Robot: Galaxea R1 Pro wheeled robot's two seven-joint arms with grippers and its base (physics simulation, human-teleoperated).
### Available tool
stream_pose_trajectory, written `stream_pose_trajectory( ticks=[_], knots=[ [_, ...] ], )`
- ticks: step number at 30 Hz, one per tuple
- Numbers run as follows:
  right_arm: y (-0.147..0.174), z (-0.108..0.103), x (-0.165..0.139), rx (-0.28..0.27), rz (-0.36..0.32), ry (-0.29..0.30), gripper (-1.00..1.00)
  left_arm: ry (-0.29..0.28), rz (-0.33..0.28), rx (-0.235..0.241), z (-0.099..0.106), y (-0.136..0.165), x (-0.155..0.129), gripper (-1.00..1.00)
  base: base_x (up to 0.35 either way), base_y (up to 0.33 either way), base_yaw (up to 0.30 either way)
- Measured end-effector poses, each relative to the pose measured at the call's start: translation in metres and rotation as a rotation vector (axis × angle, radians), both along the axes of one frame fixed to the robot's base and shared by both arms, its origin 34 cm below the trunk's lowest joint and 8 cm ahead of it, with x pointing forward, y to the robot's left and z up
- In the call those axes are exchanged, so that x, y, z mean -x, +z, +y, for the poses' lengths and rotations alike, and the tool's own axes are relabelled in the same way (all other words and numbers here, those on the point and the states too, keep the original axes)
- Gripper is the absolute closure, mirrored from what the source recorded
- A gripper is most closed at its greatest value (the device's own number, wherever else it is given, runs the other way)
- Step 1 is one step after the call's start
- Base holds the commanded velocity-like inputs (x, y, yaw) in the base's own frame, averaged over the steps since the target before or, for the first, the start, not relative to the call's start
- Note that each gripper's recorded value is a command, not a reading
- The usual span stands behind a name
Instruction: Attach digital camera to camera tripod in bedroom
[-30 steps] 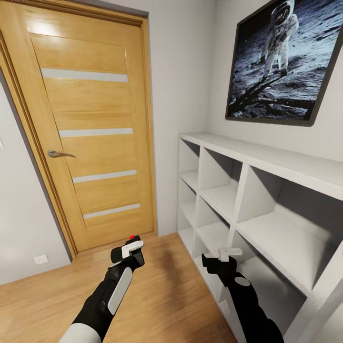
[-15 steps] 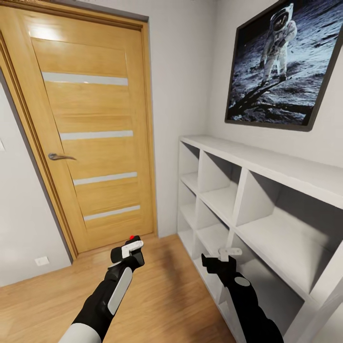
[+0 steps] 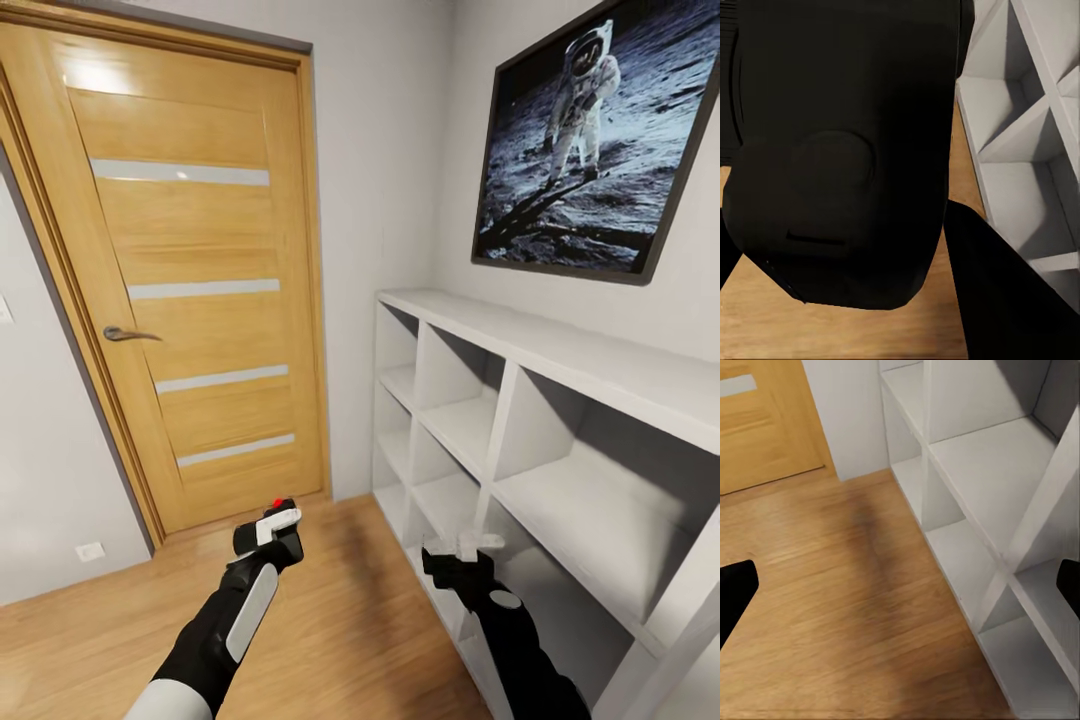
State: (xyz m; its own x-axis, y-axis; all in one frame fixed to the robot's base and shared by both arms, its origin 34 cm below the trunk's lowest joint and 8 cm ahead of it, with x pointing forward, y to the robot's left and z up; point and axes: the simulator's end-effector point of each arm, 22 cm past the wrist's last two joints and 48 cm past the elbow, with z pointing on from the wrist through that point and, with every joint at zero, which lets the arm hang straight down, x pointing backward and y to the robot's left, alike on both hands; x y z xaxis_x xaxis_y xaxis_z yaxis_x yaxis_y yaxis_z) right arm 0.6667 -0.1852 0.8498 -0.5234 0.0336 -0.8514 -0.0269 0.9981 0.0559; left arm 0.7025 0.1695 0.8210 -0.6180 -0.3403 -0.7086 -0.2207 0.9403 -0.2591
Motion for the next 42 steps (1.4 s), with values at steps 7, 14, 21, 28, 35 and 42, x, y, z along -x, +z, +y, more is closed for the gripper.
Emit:
stream_pose_trajectory(
  ticks=[7,14,21,28,35,42],
  knots=[
    [-0.148,-0.024,0.085,0.06,0.363,0.021,-1.0,-0.013,0.216,-0.035,0.003,-0.075,0.052,1.0,0.0,0.0,0.0],
    [-0.233,-0.072,0.182,0.123,0.594,0.016,-1.0,-0.005,0.595,-0.018,0.006,-0.19,0.191,1.0,0.0,0.0,0.0],
    [-0.267,-0.103,0.256,0.155,0.708,0.005,-1.0,0.07,0.687,-0.034,0.023,-0.22,0.26,1.0,0.0,0.0,0.0],
    [-0.283,-0.115,0.326,0.16,0.739,0.008,-1.0,0.115,0.585,-0.038,0.038,-0.216,0.259,1.0,0.0,0.0,0.0],
    [-0.283,-0.117,0.37,0.159,0.772,0.01,-1.0,0.112,0.636,-0.018,0.038,-0.233,0.324,1.0,0.0,0.0,0.0],
    [-0.281,-0.119,0.409,0.163,0.825,0.015,-1.0,0.113,0.703,-0.018,0.039,-0.239,0.38,1.0,0.0,0.0,0.0]
  ],
)
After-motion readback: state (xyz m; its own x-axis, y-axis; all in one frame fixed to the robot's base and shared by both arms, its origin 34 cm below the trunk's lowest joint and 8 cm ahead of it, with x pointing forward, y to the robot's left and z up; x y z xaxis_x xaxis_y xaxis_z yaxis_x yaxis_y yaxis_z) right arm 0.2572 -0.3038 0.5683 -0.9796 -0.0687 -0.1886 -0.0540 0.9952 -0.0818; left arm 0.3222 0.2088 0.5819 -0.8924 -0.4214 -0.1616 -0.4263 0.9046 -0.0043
